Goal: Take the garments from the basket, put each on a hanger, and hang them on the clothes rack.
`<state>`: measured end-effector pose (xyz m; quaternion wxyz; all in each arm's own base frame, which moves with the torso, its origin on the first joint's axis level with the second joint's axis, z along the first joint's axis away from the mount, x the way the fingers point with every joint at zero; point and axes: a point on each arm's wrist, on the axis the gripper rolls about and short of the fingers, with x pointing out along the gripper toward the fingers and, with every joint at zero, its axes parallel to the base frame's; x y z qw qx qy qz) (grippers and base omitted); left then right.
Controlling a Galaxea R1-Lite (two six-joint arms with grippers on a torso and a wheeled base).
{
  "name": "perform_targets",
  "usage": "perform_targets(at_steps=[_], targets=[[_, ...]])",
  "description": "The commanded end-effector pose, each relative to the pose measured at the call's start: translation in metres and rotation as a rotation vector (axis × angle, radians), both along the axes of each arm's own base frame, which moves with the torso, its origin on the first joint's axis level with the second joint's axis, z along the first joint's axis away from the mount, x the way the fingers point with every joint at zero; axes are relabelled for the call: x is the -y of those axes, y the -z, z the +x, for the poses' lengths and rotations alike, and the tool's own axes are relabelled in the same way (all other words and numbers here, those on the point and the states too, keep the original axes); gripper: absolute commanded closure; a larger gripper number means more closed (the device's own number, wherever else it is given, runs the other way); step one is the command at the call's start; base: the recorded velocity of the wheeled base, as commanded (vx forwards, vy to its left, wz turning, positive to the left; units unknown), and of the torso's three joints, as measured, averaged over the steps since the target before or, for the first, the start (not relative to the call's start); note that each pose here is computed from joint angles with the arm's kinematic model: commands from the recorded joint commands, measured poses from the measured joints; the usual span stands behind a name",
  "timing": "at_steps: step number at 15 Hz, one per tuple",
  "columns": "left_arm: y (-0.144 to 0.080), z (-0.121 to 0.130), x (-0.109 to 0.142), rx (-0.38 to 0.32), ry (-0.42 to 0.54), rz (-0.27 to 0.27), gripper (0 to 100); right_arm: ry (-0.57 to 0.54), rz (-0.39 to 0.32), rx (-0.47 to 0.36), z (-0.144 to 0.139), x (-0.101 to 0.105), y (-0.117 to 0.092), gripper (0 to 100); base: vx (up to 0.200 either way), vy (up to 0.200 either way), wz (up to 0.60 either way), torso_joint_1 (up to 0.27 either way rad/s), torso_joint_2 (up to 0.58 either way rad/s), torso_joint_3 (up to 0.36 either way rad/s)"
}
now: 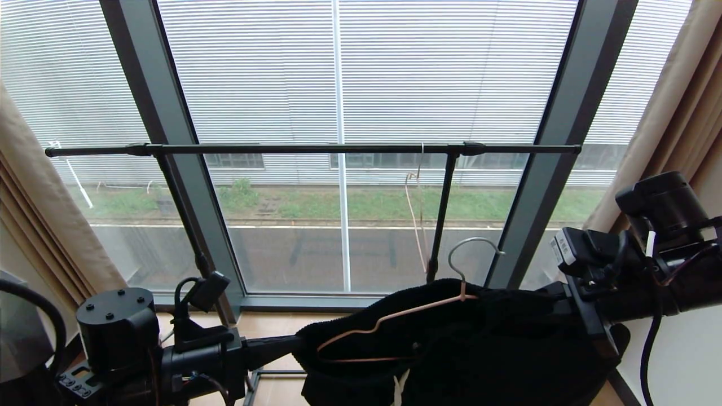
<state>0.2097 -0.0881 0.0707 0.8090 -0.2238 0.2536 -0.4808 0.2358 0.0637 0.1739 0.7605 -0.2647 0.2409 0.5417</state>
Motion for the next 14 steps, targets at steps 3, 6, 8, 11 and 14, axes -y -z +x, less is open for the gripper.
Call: perform_targets(at_steps=[3, 6, 8, 11, 14], targets=[[-0.081, 0.002, 0.010, -0.004, 0.019, 0.046, 100, 0.018, 0.007, -0.025, 0.000, 0.001, 0.003, 100, 0.000, 0.000, 0.00, 0.000, 0.00, 0.000], [-0.096, 0.009, 0.020, 0.018, -0.067, 0.241, 100, 0.046, 0.026, -0.032, 0.001, 0.001, 0.001, 100, 0.000, 0.000, 0.00, 0.000, 0.00, 0.000], [-0.110, 0.011, 0.031, -0.020, -0.077, 0.318, 100, 0.076, 0.037, 0.013, 0.000, 0.009, 0.006, 100, 0.000, 0.000, 0.00, 0.000, 0.00, 0.000], [-0.122, 0.012, 0.039, -0.060, -0.144, 0.424, 100, 0.095, 0.042, 0.042, -0.004, 0.011, 0.015, 100, 0.000, 0.000, 0.00, 0.000, 0.00, 0.000], [-0.127, 0.016, 0.053, -0.067, -0.133, 0.462, 100, 0.127, 0.068, 0.035, -0.003, 0.009, 0.012, 100, 0.000, 0.000, 0.00, 0.000, 0.00, 0.000]])
